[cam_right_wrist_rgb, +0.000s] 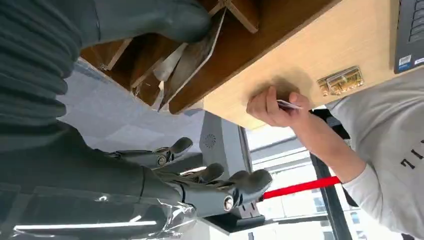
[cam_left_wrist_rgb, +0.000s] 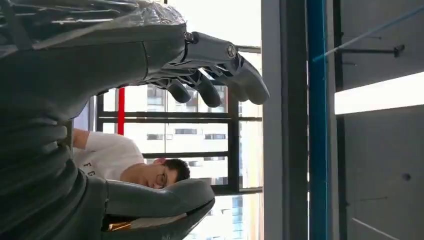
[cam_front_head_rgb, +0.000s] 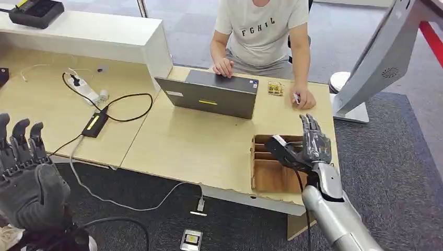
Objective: Pass the card to the sensor for recognition and then transmit it.
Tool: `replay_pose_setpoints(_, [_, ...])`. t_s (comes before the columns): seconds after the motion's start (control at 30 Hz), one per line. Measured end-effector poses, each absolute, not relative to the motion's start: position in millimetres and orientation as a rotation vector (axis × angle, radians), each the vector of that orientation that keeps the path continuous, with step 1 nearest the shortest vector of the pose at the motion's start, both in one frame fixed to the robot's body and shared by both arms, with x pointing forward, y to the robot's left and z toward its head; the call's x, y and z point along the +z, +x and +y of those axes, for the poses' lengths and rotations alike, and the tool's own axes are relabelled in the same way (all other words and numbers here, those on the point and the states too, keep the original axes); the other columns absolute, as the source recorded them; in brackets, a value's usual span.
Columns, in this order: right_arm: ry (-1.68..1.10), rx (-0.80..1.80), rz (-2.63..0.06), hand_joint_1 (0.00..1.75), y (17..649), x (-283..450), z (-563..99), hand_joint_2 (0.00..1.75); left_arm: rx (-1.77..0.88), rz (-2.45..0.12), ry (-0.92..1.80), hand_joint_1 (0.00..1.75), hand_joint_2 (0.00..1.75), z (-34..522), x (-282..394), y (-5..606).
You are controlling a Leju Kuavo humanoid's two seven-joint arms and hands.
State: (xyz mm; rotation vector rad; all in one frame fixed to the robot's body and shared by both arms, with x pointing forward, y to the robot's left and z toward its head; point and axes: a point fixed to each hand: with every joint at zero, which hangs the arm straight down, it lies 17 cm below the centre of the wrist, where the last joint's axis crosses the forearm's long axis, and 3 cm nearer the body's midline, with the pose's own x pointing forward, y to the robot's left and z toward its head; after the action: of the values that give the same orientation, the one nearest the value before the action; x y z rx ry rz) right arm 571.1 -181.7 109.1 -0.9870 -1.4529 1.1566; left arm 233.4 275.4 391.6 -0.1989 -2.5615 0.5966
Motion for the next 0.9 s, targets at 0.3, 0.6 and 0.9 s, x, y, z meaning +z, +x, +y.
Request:
replay_pose_setpoints(0.3, [-0.983, 1.159, -1.453, 1.75, 571.3, 108.1, -181.7, 1.75, 0.601, -2.557, -0.206, 0.49, 1.75, 275.5, 391.0, 233.5])
replay_pose_setpoints(0.6, [-0.975, 1.170, -1.437, 1.75, 569.0, 100.1, -184.0, 1.75, 0.603, -2.554, -0.226, 0.49, 1.75, 275.0, 390.9, 233.9])
replay_pose_setpoints(0.9, [-0.982, 1.170, -1.441, 1.75, 571.0, 103.2, -185.4, 1.75, 0.606, -2.553, -0.230, 0.52, 1.75, 275.1, 390.8, 234.0])
